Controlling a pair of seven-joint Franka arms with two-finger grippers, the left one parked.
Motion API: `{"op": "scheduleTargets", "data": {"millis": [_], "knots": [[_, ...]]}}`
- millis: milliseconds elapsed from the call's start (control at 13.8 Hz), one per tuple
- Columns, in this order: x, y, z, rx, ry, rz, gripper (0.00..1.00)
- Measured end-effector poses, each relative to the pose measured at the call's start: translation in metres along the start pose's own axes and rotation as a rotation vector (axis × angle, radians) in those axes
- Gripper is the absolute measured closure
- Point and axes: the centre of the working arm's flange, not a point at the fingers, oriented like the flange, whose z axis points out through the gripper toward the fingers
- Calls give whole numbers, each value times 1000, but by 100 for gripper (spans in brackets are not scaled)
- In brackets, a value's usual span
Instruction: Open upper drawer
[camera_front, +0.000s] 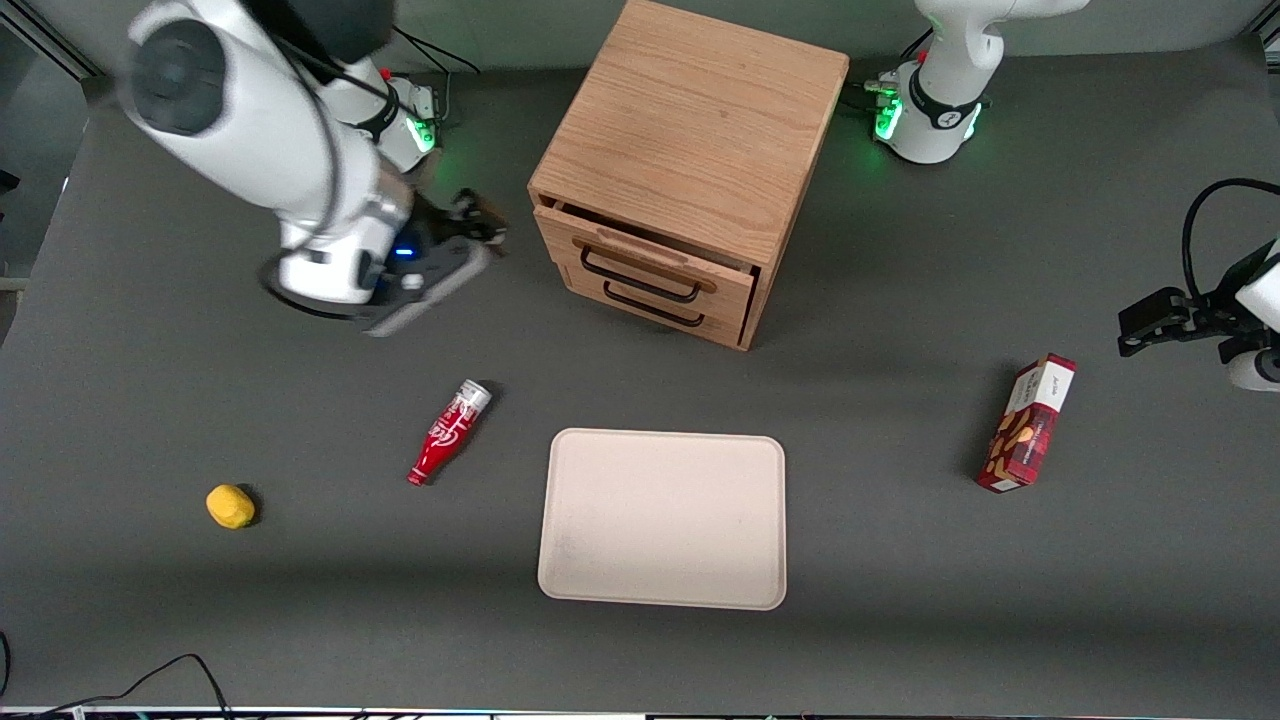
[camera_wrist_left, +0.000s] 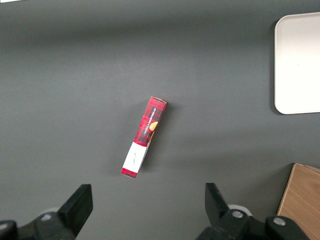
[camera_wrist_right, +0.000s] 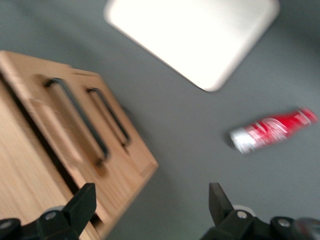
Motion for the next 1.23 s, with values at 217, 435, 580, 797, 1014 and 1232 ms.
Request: {"op": "scheduleTargets", "data": {"millis": [217, 435, 580, 797, 1014, 1232], "knots": [[31, -34, 59, 46, -4, -182, 0], [42, -62, 107, 53, -49, -268, 0], [43, -72, 127, 40, -67, -297, 0], [42, -71, 143, 7, -71, -321, 0], [45, -70, 155, -11, -46, -340, 0], [51, -69, 174, -30, -25, -367, 0]]}}
